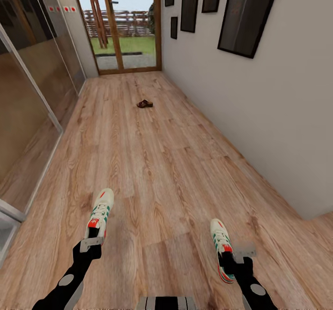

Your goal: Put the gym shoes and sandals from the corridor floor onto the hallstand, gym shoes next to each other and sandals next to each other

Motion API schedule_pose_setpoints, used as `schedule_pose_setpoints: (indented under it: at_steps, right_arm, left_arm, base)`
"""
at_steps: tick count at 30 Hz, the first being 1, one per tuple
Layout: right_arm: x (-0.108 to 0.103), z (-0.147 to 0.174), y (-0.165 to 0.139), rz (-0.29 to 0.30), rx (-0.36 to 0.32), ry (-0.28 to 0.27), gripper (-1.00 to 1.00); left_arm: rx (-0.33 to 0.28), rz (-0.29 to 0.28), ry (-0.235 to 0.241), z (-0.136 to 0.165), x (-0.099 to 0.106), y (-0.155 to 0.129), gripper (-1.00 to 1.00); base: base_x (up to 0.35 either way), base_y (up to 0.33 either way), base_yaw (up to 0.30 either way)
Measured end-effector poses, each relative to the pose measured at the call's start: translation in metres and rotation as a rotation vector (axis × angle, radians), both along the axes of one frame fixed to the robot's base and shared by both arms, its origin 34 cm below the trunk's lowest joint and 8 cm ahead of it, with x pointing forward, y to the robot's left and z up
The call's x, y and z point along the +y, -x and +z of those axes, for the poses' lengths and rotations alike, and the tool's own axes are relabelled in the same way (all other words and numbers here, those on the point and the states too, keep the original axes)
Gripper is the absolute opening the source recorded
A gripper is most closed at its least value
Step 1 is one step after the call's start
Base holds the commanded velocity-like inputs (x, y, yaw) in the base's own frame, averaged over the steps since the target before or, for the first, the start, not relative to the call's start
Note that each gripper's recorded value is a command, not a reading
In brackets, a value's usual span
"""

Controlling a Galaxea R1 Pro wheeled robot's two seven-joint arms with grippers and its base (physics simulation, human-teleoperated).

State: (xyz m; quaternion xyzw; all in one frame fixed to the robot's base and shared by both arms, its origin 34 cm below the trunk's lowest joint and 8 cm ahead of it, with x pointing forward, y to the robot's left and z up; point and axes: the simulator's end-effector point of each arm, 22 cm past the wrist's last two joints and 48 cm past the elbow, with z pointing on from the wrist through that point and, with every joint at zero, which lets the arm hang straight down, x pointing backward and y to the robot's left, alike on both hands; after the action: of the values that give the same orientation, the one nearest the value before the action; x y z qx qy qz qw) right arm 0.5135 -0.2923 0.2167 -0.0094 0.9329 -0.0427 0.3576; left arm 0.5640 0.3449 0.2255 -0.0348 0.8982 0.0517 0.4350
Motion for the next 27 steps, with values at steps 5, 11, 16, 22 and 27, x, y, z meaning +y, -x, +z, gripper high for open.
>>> schedule_pose_setpoints:
  at_steps: [5, 11, 16, 22, 27]
  right_arm:
    - [0.001, -0.013, 0.01, 0.005, -0.01, -0.003, 1.0]
    - [0.001, -0.028, 0.021, 0.005, 0.018, -0.003, 1.0]
    - [0.001, -0.04, 0.03, 0.005, 0.046, -0.003, 1.0]
    - [0.001, -0.054, 0.042, 0.004, 0.081, -0.003, 1.0]
    - [0.001, -0.065, 0.051, 0.004, 0.107, -0.003, 1.0]
  left_arm:
    - [0.028, -0.001, -0.001, -0.014, 0.0, 0.008, -1.0]
    - [0.063, -0.001, -0.001, -0.031, 0.0, 0.018, -1.0]
    - [0.091, -0.002, -0.001, -0.044, 0.0, 0.027, -1.0]
    - [0.125, -0.003, -0.002, -0.06, 0.0, 0.038, -1.0]
    - [0.153, -0.002, -0.001, -0.073, 0.0, 0.048, -1.0]
  base:
    - [0.0, 0.0, 0.0]
    - [0.0, 0.0, 0.0]
    - [0.0, 0.0, 0.0]
    - [0.0, 0.0, 0.0]
    - [0.0, 0.0, 0.0]
